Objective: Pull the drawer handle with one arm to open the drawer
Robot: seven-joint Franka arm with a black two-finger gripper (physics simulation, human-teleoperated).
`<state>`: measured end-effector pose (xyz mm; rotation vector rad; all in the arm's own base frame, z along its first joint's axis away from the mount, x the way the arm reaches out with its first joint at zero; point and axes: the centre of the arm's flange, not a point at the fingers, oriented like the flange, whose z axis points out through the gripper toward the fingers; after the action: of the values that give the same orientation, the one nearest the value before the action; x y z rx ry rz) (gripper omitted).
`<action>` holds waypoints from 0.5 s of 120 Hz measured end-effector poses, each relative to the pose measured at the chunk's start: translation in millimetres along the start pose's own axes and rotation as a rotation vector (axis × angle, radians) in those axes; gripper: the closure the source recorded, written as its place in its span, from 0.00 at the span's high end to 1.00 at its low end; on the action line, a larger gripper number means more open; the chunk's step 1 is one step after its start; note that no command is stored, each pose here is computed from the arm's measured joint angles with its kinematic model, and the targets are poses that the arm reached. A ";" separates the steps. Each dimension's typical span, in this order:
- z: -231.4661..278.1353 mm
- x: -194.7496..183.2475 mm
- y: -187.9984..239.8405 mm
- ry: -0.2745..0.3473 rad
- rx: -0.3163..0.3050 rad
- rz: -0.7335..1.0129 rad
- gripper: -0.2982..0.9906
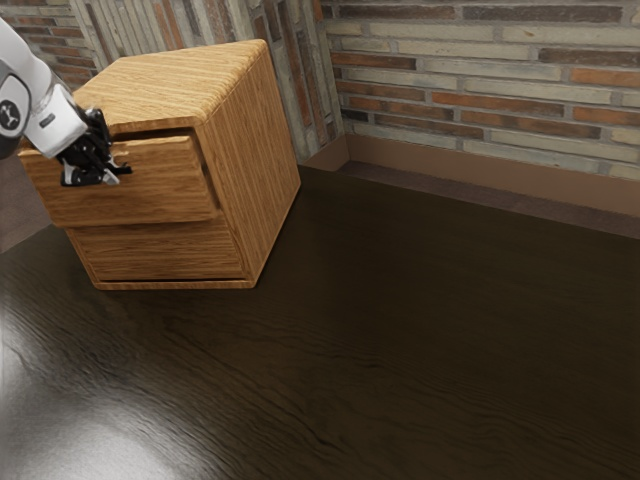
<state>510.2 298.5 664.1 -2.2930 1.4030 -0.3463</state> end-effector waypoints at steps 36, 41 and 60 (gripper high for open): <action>-24.8 -11.8 43.7 0.055 -0.005 0.032 0.18; -26.6 -13.0 48.3 0.061 -0.006 0.035 0.18; -37.3 -16.6 70.4 0.084 -0.005 0.052 0.19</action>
<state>431.7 276.8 663.2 -2.2652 1.5035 -0.4273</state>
